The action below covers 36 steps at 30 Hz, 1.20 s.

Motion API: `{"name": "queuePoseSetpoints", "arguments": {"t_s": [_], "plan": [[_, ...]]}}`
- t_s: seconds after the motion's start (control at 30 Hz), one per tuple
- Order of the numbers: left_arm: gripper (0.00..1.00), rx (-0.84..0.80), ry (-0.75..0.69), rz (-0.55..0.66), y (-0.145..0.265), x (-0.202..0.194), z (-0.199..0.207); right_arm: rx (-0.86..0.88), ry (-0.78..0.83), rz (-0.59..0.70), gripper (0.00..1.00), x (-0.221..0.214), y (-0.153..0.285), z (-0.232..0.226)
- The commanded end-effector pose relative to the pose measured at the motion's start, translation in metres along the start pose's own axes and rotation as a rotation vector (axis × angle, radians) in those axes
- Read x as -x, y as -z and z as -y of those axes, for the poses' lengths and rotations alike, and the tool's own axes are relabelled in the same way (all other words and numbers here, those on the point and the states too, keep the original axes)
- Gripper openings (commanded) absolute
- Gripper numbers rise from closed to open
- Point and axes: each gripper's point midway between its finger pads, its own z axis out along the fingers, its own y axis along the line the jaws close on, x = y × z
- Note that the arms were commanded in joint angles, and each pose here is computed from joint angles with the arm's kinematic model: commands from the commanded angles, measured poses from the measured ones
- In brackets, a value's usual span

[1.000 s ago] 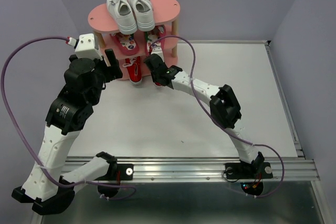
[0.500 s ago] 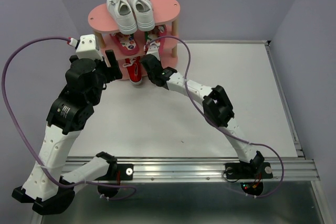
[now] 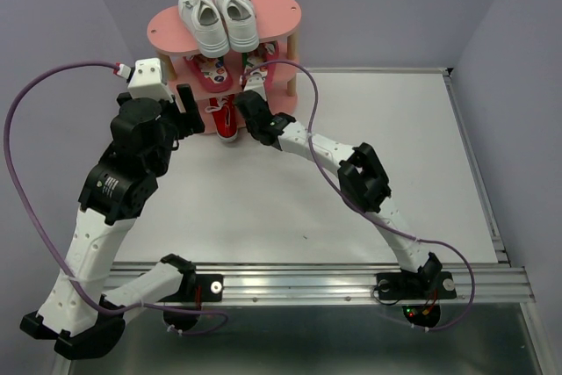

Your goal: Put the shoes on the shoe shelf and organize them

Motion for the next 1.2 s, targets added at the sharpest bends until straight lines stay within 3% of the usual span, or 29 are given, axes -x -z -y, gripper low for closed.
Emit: {"name": "queuePoseSetpoints", "arguments": {"t_s": [0.0, 0.4, 0.43, 0.5, 0.53, 0.57, 0.63, 1.17], "plan": [[0.86, 0.02, -0.002, 0.035, 0.003, 0.008, -0.007, 0.014, -0.104, 0.195, 0.01, 0.071, 0.007, -0.004], [0.86, 0.032, -0.006, 0.039, 0.005, 0.009, -0.01, -0.068, -0.101, 0.226, 0.01, 0.071, -0.009, 0.007], [0.86, 0.032, -0.006, 0.037, 0.005, 0.009, -0.01, -0.077, -0.102, 0.226, 0.08, 0.07, -0.01, 0.009], [0.86, 0.032, -0.007, 0.038, 0.006, 0.009, -0.011, -0.085, -0.107, 0.22, 0.31, 0.068, -0.014, 0.014], [0.86, 0.034, -0.008, 0.037, 0.006, 0.008, -0.011, -0.081, -0.107, 0.218, 0.49, 0.067, -0.014, 0.013], [0.86, 0.032, -0.008, 0.037, 0.005, 0.008, -0.011, -0.077, -0.108, 0.218, 0.57, 0.068, -0.013, 0.013], [0.86, 0.031, -0.008, 0.035, 0.005, 0.007, -0.01, -0.056, -0.108, 0.213, 0.63, 0.068, -0.011, 0.01], [0.86, 0.02, -0.003, 0.029, 0.007, 0.006, -0.009, 0.058, -0.168, 0.195, 0.65, 0.07, 0.03, -0.004]]}}
